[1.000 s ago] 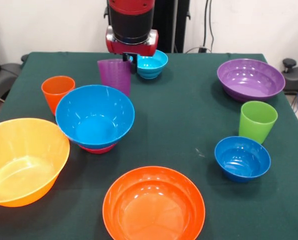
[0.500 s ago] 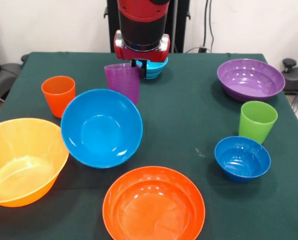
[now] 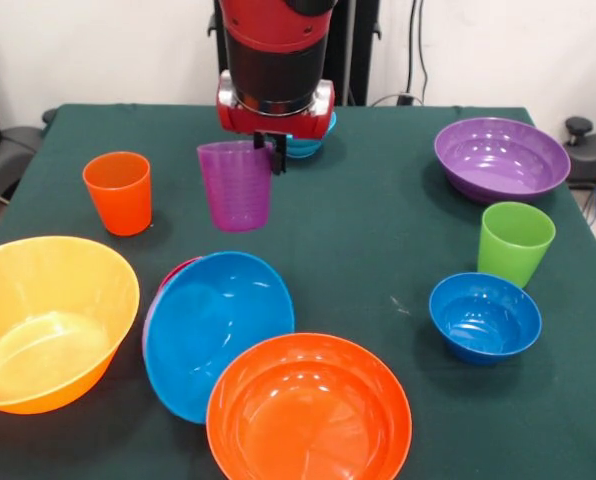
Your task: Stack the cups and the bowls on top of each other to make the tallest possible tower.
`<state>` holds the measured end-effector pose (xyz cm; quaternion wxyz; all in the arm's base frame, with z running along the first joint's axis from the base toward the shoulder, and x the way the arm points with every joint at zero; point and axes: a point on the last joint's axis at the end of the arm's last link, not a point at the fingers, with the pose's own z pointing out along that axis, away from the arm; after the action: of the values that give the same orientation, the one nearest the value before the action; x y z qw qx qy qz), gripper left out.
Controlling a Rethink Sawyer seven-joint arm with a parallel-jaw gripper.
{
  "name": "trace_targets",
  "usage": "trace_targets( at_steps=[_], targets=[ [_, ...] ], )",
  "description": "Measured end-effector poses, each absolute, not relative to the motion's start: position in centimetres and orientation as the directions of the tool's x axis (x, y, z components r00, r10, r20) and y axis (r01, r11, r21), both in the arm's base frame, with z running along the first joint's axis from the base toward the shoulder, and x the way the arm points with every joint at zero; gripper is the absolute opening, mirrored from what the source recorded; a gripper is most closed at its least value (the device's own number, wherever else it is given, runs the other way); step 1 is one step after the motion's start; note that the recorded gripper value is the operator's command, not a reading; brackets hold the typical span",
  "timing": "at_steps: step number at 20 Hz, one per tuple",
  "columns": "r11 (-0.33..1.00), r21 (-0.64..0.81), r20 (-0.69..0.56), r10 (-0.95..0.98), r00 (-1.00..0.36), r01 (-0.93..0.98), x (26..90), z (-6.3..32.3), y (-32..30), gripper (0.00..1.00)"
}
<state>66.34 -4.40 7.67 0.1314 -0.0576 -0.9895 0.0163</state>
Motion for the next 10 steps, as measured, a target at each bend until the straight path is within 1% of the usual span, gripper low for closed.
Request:
trace_targets(
  at_steps=[10],
  targets=[
    [0.992, -0.04, 0.23, 0.128, -0.965, 0.122, 69.1, 6.5, -4.5, 0.0]
  ],
)
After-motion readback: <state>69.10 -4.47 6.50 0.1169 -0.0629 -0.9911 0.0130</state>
